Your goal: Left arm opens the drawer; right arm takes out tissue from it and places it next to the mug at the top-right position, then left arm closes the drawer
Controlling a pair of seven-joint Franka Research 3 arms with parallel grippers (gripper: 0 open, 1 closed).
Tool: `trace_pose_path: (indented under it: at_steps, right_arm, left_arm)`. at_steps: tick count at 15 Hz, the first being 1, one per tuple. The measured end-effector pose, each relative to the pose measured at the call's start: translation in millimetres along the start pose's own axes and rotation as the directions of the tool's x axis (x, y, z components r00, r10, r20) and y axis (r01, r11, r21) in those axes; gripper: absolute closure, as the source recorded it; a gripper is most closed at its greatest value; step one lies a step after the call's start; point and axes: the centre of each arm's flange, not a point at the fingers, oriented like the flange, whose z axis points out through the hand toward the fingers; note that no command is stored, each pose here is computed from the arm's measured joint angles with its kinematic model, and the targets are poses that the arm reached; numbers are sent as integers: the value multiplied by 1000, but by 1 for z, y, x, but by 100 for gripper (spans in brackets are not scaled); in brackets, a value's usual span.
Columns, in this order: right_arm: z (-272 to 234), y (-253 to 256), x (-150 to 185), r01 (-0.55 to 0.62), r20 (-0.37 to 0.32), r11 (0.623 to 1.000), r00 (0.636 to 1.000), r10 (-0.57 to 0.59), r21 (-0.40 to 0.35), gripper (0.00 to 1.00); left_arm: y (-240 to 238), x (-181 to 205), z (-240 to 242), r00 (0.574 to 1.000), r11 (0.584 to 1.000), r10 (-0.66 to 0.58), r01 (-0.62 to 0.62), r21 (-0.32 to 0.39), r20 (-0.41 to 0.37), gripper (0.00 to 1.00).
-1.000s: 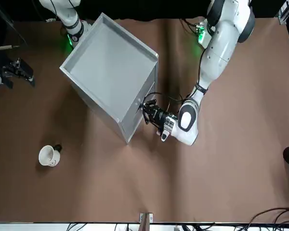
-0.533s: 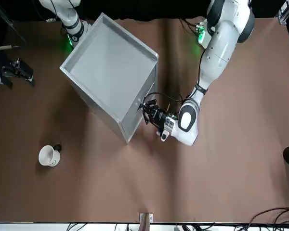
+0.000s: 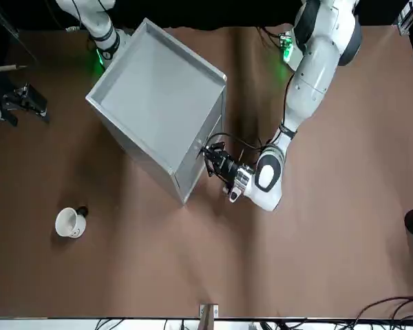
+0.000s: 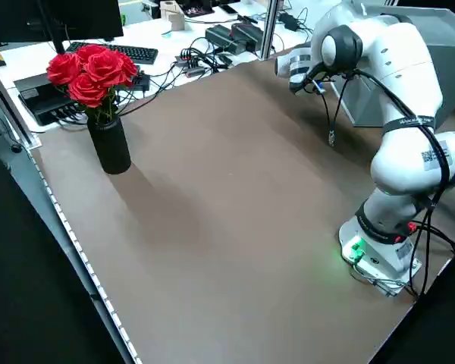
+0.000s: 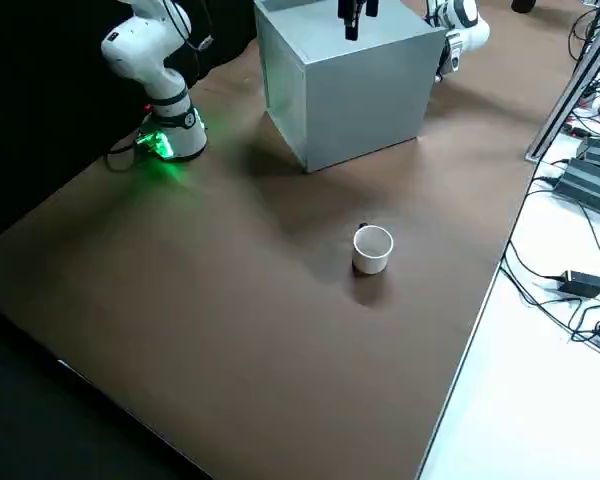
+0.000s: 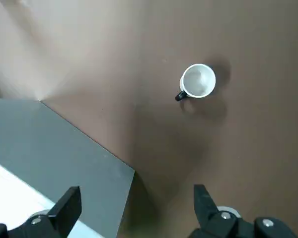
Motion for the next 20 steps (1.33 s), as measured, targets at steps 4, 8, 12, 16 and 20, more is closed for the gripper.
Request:
trace_pose_path:
  at_steps: [4, 8, 12, 16, 20]
  right_arm:
    - [0, 0, 0, 0, 0, 1000, 1000, 0, 0, 0]
    - [0, 1, 0, -2, 0, 1000, 1000, 2, 0, 0]
    - [0, 2, 0, -3, -1, 1000, 1000, 3, -1, 0]
    - [0, 2, 0, -3, -1, 1000, 1000, 3, -1, 0]
    - [0, 2, 0, -3, -2, 1000, 1000, 3, -1, 0]
  left_arm:
    - [0, 0, -1, 1000, 1000, 0, 0, 0, 1, 99]
    - [0, 0, -5, 1000, 1000, -1, 1, -1, 4, 99]
    - [-2, 2, -32, 1000, 1000, -3, 3, -17, 10, 99]
    - [-4, 2, -71, 1000, 999, -1, 1, -41, 8, 99]
    - [-5, 0, -97, 1000, 998, 8, -8, -55, -7, 99]
